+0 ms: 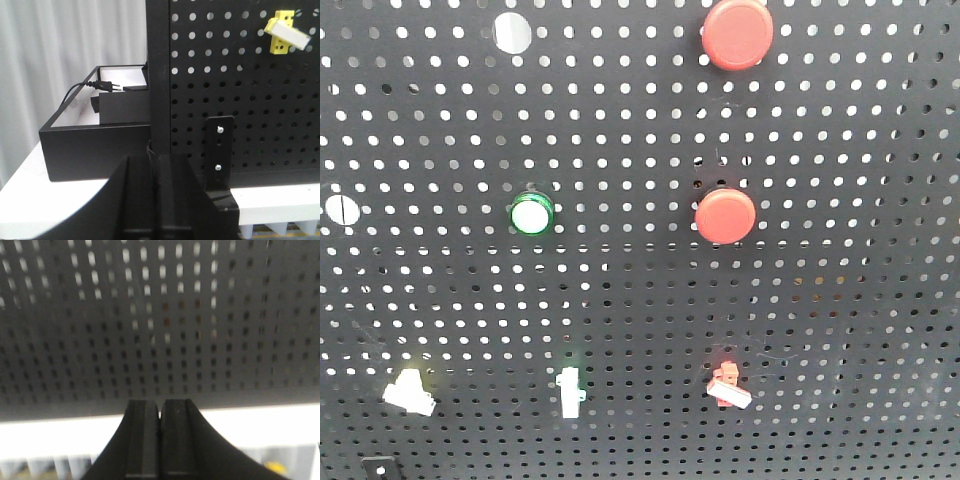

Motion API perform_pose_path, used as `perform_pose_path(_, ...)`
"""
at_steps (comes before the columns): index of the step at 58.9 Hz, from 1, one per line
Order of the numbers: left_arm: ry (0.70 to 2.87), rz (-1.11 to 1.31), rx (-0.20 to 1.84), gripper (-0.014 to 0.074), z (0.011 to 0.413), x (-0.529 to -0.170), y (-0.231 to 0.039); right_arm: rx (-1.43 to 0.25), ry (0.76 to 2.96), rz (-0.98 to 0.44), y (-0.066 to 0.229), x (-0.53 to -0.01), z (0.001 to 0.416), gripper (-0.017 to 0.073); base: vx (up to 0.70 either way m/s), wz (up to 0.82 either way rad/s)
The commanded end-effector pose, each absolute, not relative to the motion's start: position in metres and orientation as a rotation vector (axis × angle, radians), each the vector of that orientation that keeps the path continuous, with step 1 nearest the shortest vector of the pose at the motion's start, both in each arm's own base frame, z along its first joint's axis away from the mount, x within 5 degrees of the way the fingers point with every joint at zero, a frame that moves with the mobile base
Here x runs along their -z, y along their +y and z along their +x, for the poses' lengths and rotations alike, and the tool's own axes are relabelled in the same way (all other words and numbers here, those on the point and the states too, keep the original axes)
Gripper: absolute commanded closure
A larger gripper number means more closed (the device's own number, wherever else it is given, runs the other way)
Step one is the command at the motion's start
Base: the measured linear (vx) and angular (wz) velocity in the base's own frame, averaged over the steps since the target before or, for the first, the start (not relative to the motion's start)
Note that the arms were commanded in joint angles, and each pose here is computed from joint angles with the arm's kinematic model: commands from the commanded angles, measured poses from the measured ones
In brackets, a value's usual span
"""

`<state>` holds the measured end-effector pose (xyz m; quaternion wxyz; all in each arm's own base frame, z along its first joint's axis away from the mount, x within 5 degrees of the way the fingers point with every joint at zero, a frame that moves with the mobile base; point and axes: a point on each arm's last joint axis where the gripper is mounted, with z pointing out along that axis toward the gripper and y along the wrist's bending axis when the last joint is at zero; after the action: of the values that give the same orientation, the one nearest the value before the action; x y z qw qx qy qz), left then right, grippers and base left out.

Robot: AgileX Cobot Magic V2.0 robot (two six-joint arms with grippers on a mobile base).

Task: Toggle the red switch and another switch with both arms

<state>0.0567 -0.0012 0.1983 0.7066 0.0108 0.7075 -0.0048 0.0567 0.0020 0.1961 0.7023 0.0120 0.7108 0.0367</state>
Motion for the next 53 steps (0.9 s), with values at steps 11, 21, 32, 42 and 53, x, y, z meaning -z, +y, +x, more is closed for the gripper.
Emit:
perform_pose_path(11, 1.266, -0.010, 0.055, 0.0591, 0.052, -0.227, -0.001, -0.072, 1.248, 0.008, 0.002, -0.239, 0.049, 0.0566, 0.00, 0.00)
perform_pose_path(21, 1.183, -0.014, 0.065, 0.0591, 0.043, -0.268, -0.001, -0.027, 1.235, -0.030, 0.002, -0.285, 0.046, 0.0566, 0.00, 0.00)
perform_pose_path(32, 1.197, -0.014, 0.063, 0.0591, 0.046, -0.323, -0.001, -0.014, 1.229, -0.043, 0.003, -0.338, 0.063, 0.0566, 0.00, 0.00)
perform_pose_path(42, 1.229, -0.013, 0.062, 0.0591, 0.065, -0.350, -0.002, 0.001, 1.328, -0.058, 0.004, -0.350, 0.095, 0.0566, 0.00, 0.00)
perform_pose_path(53, 1.396, -0.013, 0.057, 0.0591, 0.097, -0.334, -0.002, 0.001, 1.442, -0.064, 0.005, -0.338, 0.122, 0.0566, 0.00, 0.00)
